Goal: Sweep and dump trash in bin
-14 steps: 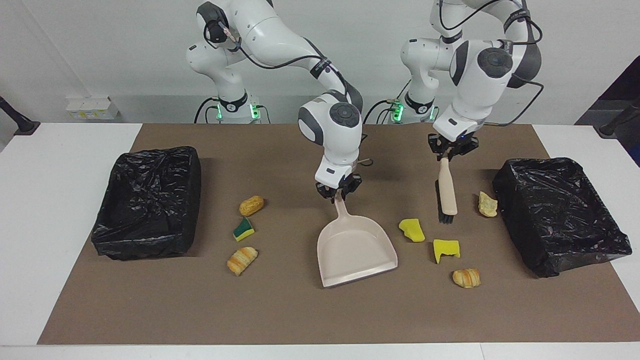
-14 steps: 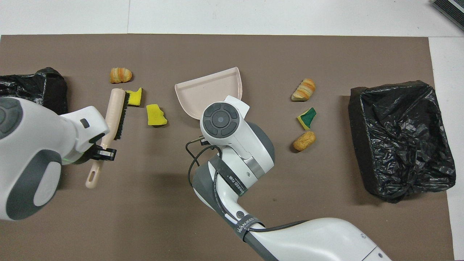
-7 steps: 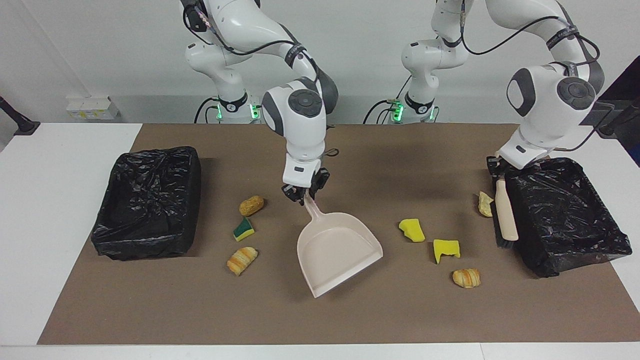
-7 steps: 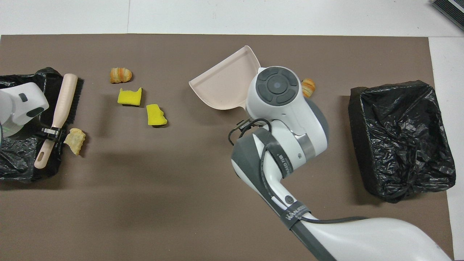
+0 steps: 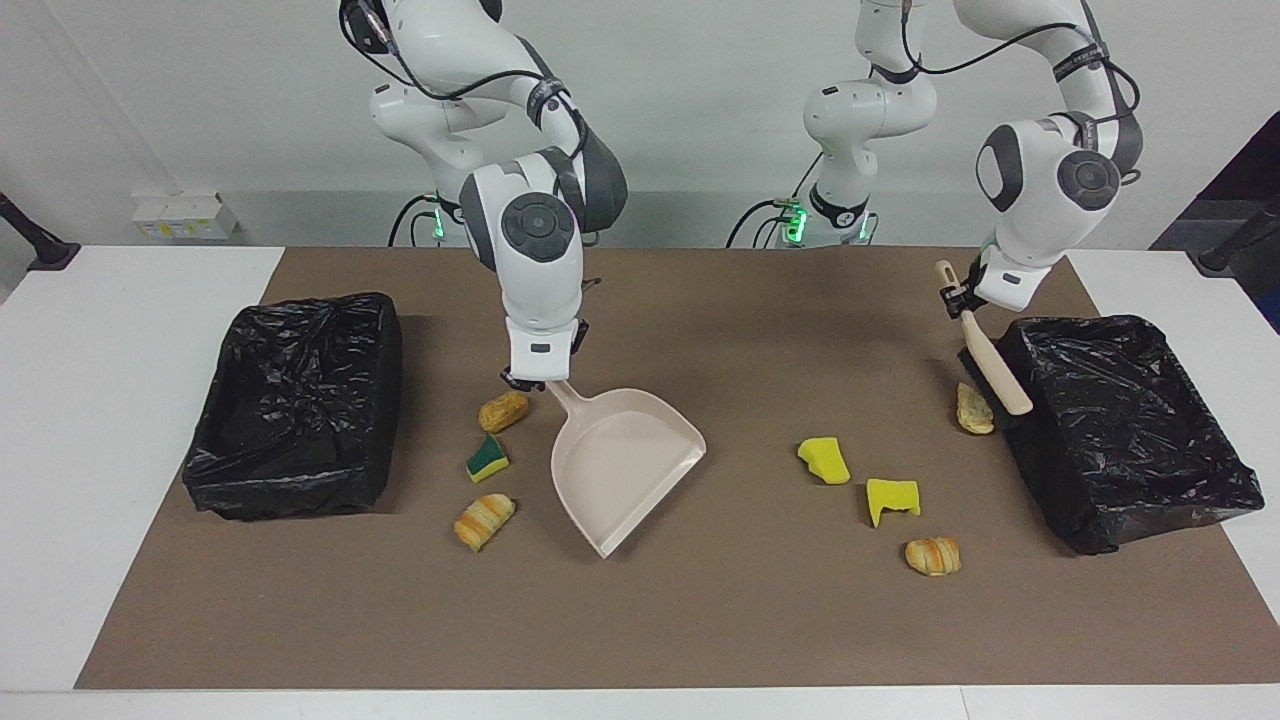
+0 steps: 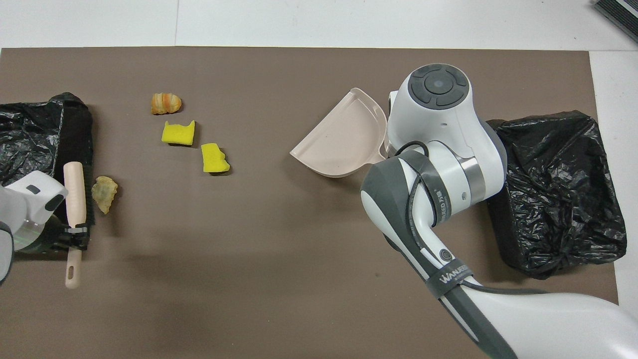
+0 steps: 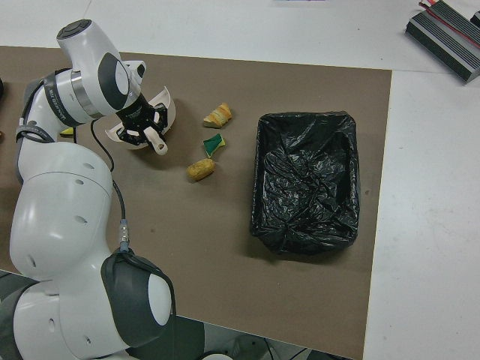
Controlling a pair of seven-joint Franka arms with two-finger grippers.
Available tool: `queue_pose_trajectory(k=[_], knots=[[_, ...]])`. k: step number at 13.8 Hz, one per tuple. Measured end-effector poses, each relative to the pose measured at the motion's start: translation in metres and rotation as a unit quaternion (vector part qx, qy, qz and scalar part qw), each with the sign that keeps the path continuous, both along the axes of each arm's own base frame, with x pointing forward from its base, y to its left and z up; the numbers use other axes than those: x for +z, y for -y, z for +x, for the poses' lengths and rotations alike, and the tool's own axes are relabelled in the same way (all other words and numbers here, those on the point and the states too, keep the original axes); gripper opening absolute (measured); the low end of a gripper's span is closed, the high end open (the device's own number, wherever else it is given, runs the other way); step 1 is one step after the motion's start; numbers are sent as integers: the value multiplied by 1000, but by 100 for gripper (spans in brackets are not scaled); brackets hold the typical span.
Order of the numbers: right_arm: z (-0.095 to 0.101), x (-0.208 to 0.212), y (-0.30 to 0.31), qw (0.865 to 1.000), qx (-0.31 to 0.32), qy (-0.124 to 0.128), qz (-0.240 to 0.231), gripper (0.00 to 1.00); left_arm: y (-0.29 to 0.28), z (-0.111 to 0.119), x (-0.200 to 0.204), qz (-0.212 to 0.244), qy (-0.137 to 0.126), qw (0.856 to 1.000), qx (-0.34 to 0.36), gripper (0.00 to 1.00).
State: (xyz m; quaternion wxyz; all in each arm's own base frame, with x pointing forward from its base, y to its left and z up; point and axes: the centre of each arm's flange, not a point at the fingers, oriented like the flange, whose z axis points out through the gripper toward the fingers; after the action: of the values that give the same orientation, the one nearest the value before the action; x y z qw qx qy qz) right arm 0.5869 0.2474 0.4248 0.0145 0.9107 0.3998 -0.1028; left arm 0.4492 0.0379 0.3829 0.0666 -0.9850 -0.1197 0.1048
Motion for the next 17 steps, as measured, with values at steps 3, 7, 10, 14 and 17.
queue_pose_trajectory(k=[3,7,10,14,17], knots=[[-27,-6,-16,999,27,-17,-5,33,24,1,-23,49,20,998,38,25],[-42,-8,-30,996,86,-19,-19,33,85,17,-26,48,43,998,21,25],[-31,-6,-17,977,213,-13,-32,33,138,26,-26,9,62,996,-60,25],[-25,-5,-15,967,252,-2,-26,33,202,33,-15,-50,69,992,-95,25],[-22,-3,-20,967,255,15,-19,33,251,20,-14,-64,61,987,-135,25]])
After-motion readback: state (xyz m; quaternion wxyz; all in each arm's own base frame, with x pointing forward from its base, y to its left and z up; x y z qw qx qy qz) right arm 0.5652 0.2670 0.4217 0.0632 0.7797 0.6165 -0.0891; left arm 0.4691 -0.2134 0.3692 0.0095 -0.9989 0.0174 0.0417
